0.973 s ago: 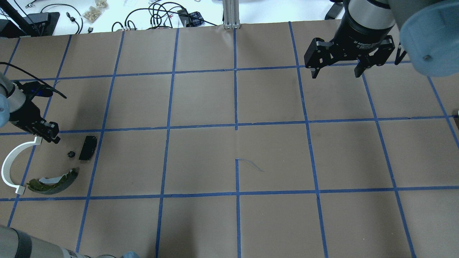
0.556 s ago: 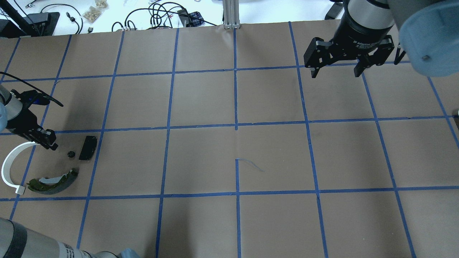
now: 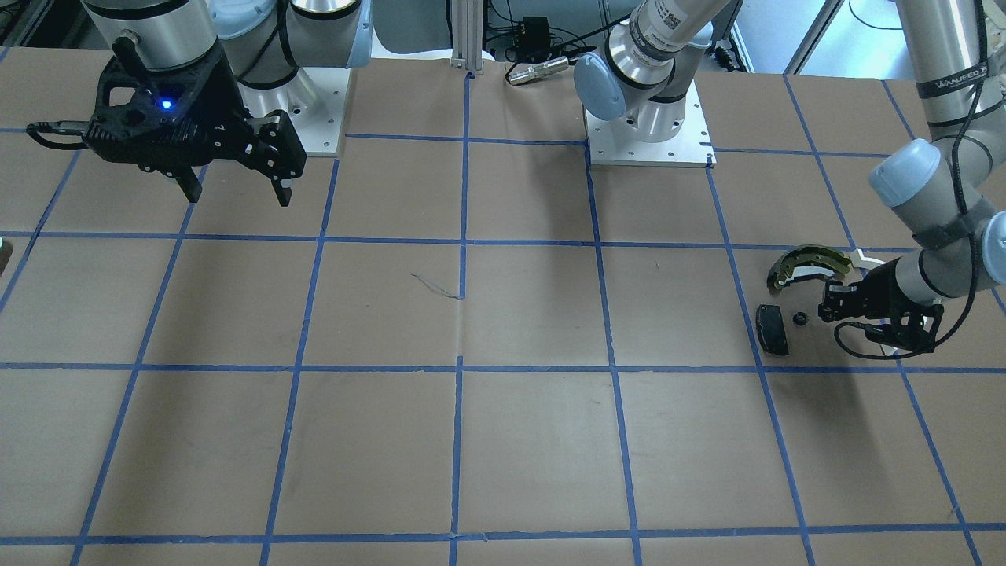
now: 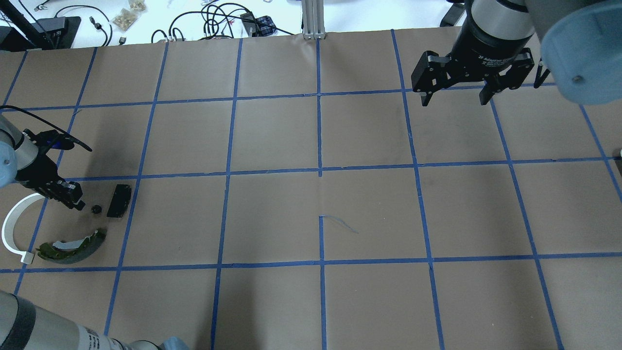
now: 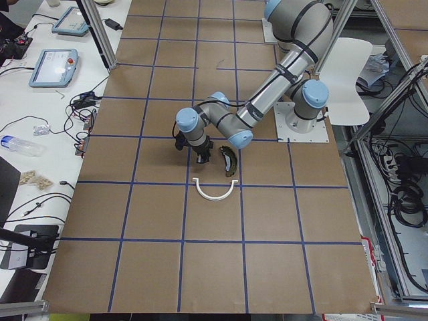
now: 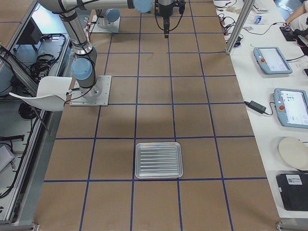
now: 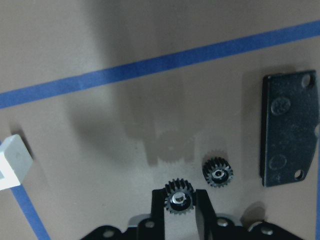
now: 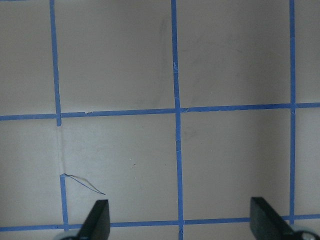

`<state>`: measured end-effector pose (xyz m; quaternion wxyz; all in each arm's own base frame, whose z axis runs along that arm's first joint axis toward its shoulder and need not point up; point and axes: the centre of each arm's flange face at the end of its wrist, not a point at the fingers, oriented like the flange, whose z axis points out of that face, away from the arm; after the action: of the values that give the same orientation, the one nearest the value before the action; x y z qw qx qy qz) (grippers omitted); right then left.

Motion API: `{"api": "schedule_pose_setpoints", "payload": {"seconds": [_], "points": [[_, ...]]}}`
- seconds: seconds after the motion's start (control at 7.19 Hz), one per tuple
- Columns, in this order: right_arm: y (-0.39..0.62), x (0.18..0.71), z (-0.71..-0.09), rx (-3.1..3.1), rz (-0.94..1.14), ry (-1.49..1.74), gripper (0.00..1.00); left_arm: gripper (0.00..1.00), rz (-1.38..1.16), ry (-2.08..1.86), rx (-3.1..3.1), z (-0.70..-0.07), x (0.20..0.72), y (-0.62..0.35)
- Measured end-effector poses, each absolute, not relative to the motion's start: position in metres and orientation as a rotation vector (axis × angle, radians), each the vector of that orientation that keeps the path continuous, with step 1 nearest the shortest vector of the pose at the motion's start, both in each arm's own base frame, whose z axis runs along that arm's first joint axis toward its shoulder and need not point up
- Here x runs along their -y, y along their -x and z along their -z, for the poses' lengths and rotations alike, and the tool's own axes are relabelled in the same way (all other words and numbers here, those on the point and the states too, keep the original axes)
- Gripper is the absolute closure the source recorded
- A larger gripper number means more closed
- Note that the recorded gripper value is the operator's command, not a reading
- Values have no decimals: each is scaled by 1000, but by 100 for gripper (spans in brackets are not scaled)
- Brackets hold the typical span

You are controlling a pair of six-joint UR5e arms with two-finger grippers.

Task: Place bearing gear from tray to pile

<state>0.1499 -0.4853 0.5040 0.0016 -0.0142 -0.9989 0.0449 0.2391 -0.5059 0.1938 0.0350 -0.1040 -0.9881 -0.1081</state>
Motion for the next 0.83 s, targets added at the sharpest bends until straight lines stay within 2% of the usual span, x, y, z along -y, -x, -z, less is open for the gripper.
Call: {"api": "schedule_pose_setpoints", "payload": {"seconds": [0.28, 0.42, 0.56, 0.7, 0.83], "points": [[-150, 486, -504, 3134, -141, 44, 0, 57, 340, 316, 3029, -189, 506, -239], [-149, 486, -504, 3134, -141, 44, 0, 39, 343, 316, 3027, -187, 506, -239], [-150, 486, -504, 3134, -141, 44, 0, 6, 344, 316, 3025, -187, 506, -239], [-150, 486, -504, 3134, -141, 43, 0, 0, 344, 317, 3023, -186, 506, -239], [-150, 486, -504, 3135, -141, 42, 0, 0, 338, 319, 3019, -185, 507, -238]]}}
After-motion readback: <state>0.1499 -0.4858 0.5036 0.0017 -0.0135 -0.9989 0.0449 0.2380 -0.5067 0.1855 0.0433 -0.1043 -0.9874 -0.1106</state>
